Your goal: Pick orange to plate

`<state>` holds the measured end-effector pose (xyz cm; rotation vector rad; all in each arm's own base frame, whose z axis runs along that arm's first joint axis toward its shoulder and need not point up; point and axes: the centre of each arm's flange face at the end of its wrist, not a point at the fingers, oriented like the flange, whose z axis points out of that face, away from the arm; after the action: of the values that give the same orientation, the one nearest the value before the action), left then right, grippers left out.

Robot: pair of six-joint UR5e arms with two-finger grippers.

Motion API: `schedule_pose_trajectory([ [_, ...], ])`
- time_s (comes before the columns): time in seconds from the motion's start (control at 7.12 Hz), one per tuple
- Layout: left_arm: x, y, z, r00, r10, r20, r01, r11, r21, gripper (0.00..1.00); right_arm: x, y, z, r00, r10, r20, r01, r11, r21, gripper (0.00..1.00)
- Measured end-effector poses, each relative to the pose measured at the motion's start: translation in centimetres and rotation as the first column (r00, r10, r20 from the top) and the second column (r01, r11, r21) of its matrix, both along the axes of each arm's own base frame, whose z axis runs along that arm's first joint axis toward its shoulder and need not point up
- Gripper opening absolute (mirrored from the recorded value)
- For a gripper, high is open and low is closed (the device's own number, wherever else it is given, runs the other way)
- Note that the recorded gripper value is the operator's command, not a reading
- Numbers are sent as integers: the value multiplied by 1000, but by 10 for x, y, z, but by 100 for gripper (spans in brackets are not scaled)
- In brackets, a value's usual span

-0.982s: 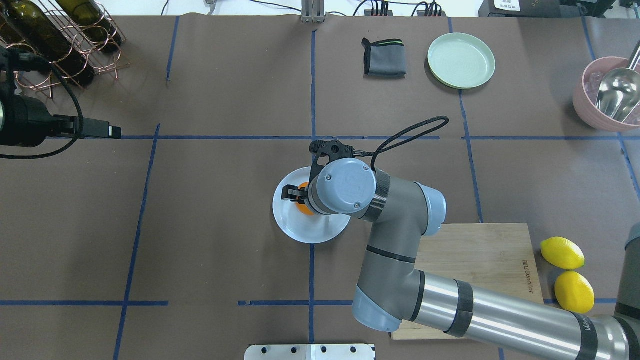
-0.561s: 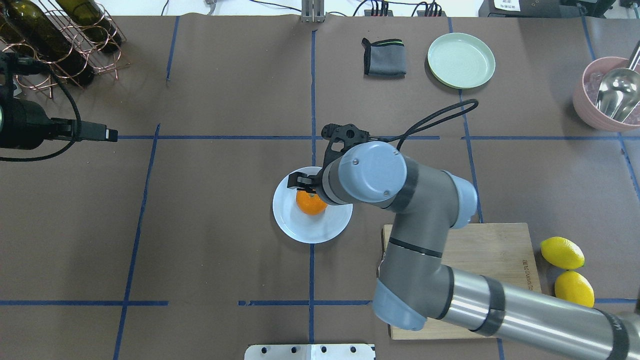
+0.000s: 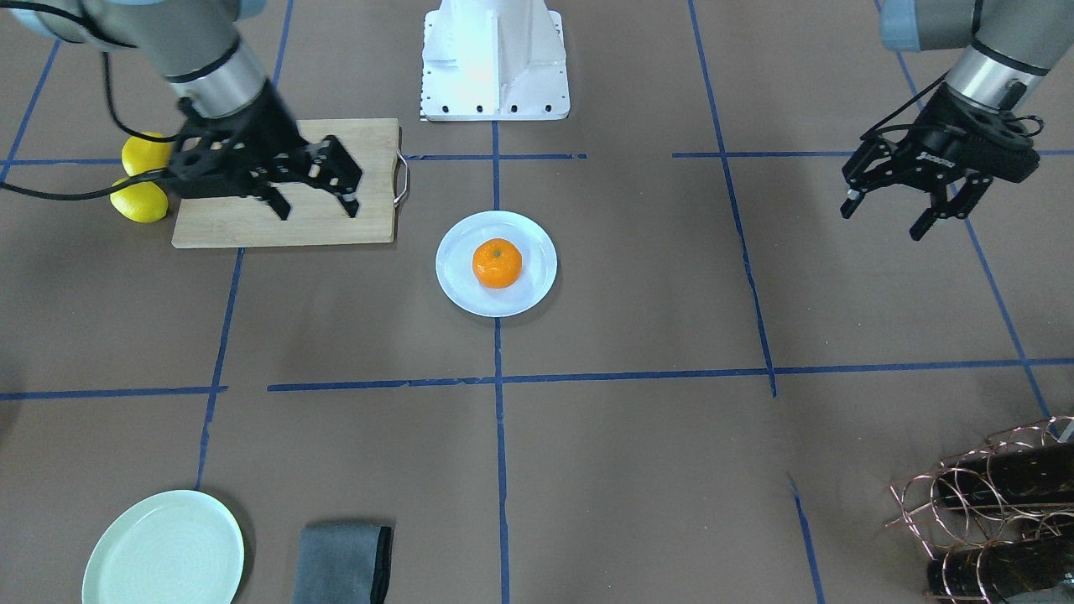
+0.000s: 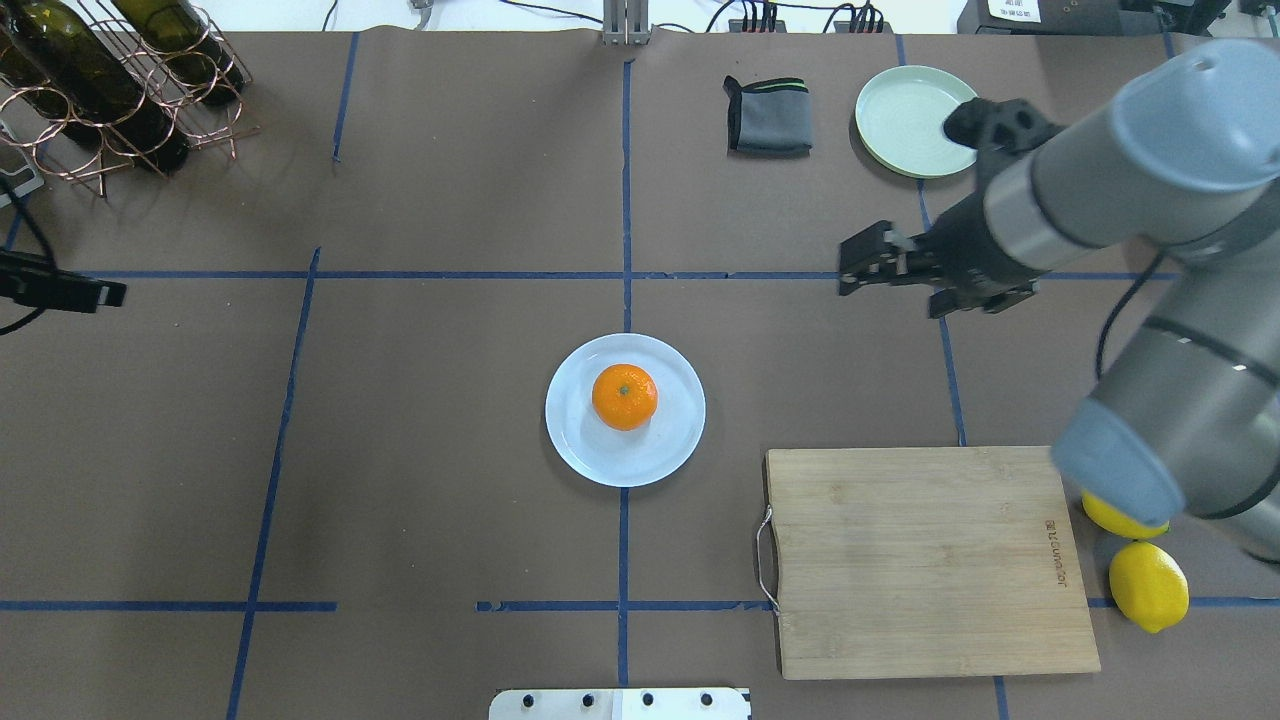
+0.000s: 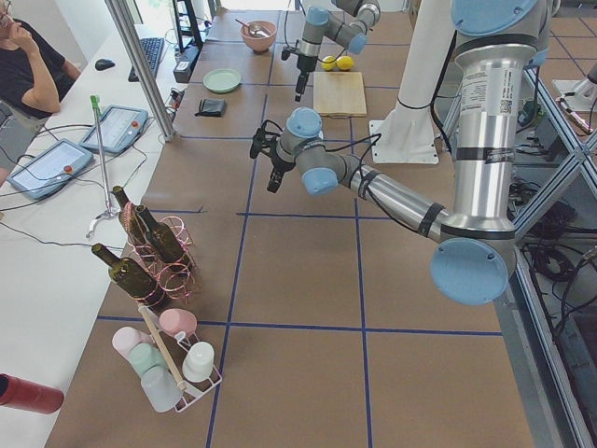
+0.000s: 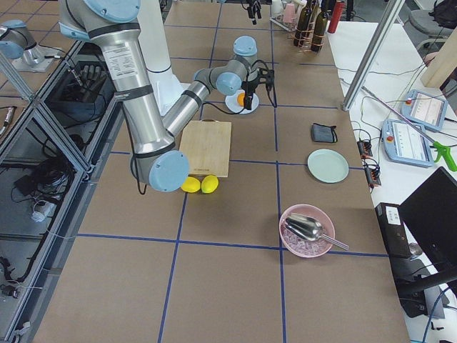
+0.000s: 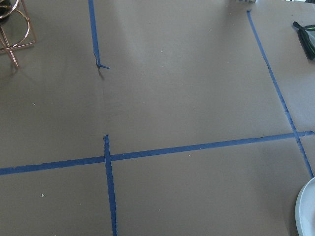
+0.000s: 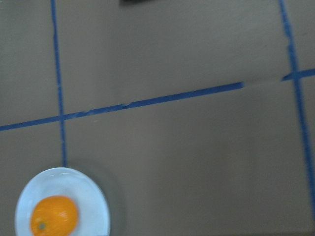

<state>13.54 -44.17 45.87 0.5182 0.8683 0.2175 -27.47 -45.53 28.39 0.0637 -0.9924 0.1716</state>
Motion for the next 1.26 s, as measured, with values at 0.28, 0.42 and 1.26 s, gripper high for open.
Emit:
schedule_pose_trajectory([
  [0.28,-104,-17,84,991,56,121,-62,997,48,99,120,-28,94,991,-76,-106,86,992,97,100],
  [0.42,-150,-24,109,983,67,173,-72,997,24,99,172,-39,137,977,-120,-175,145,980,139,100],
  [1.26,-236,-10,113,988,106,109,-53,911,-409,100,303,-46,242,928,-268,-257,311,939,144,100],
])
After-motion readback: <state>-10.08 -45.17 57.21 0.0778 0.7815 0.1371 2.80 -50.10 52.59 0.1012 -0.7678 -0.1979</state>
